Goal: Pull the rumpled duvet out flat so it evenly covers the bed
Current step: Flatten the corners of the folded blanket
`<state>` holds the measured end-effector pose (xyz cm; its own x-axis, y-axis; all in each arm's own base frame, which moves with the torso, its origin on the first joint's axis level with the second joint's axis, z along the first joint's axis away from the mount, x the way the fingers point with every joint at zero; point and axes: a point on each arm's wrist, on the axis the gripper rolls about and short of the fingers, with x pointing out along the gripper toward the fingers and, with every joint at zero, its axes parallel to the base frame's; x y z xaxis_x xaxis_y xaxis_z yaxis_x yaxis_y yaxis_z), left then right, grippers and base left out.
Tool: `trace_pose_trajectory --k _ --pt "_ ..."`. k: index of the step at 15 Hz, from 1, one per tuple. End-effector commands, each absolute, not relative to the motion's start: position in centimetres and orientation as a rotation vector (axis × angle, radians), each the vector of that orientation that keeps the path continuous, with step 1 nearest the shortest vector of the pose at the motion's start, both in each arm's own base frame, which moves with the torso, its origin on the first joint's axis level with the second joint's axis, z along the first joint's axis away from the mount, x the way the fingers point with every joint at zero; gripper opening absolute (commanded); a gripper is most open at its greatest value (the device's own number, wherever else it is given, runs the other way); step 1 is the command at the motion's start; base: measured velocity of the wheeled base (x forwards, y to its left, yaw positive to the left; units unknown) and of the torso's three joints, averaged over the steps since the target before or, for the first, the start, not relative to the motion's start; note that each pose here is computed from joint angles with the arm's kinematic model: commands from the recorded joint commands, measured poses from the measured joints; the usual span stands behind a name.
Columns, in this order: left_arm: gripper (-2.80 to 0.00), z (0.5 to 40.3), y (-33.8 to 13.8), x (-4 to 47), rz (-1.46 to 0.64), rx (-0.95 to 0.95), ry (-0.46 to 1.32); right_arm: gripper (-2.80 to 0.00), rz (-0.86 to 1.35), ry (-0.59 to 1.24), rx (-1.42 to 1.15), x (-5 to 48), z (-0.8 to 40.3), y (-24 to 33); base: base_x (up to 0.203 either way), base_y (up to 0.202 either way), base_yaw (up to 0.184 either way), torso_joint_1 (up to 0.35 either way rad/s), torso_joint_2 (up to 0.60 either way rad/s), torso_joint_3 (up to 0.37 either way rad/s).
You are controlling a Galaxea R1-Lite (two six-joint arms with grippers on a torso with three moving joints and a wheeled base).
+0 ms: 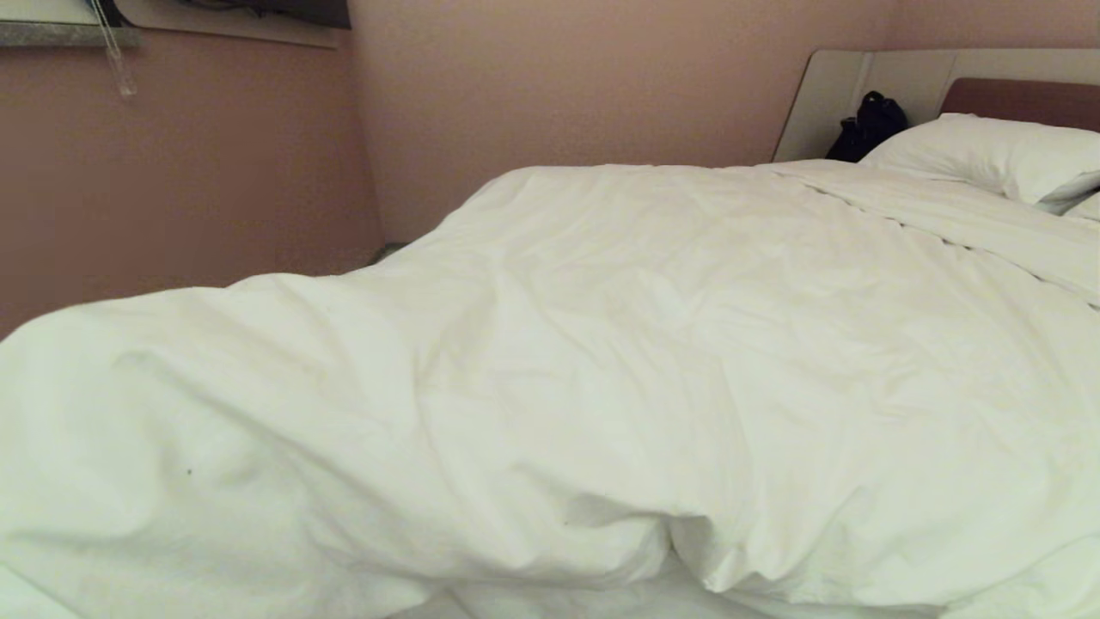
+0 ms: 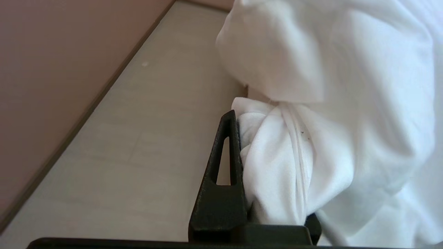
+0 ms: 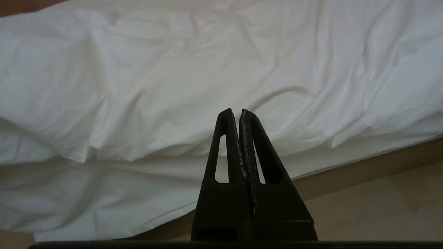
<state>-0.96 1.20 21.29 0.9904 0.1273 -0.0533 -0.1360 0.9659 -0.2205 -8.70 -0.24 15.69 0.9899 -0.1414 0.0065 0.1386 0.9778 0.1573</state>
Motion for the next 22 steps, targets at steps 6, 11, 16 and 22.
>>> trace_pose_trajectory --k 6,11,16,22 --pt "-2.80 20.2 1.5 -3.0 0.210 -0.239 -0.004 -2.80 -0.094 -0.080 0.092 -5.8 13.6 -0.2 0.000 0.000 0.000 0.000 0.00 0.000" --pt "-2.80 17.5 1.5 -2.6 0.308 -0.119 0.069 -2.80 -0.096 -0.046 0.092 -5.2 12.7 -0.2 0.000 0.000 0.000 0.000 0.00 0.000" --pt "-2.80 17.5 1.4 -2.7 0.403 -0.112 0.060 -2.80 -0.097 -0.024 0.096 -4.5 11.5 -0.2 0.000 0.000 0.000 0.000 0.00 0.000" --pt "-2.80 17.9 1.5 -2.9 0.477 -0.134 0.035 -2.80 -0.097 0.013 0.105 -3.9 10.3 -0.2 0.000 0.000 0.000 0.000 0.00 0.000"
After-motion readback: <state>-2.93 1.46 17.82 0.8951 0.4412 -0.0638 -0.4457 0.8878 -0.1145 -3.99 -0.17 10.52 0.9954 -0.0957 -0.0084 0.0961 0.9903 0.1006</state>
